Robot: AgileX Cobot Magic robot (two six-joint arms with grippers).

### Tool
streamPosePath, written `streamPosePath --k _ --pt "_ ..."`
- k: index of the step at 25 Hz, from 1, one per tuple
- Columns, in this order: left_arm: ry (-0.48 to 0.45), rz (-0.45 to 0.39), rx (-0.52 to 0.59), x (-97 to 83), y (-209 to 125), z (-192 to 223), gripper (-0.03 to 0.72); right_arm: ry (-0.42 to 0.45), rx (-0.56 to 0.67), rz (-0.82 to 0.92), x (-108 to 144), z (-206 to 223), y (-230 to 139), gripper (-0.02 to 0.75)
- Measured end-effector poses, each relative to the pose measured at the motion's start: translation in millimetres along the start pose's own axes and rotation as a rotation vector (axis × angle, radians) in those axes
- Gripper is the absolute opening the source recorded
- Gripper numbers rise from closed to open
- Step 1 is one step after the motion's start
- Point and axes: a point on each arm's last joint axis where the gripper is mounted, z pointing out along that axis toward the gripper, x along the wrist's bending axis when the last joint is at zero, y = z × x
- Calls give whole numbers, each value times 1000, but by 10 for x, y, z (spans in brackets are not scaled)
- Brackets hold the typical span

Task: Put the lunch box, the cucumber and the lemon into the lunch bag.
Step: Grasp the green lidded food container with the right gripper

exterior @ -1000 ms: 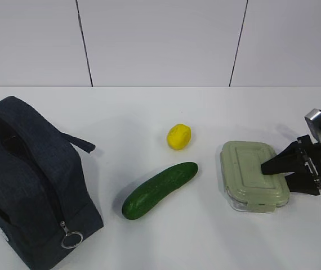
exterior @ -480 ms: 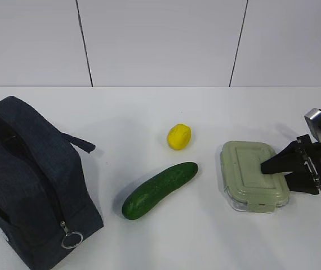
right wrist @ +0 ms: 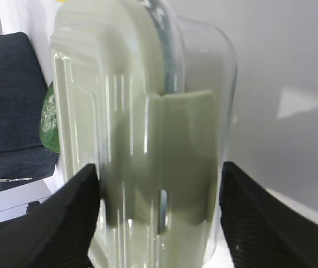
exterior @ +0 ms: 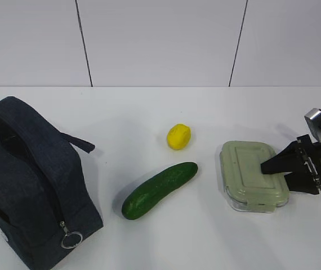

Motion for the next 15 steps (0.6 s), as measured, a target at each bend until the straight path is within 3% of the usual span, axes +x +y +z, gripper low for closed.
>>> streamPosePath --k 15 --pt "0 0 0 0 0 0 242 -1 3 -1 -1 0 -3 510"
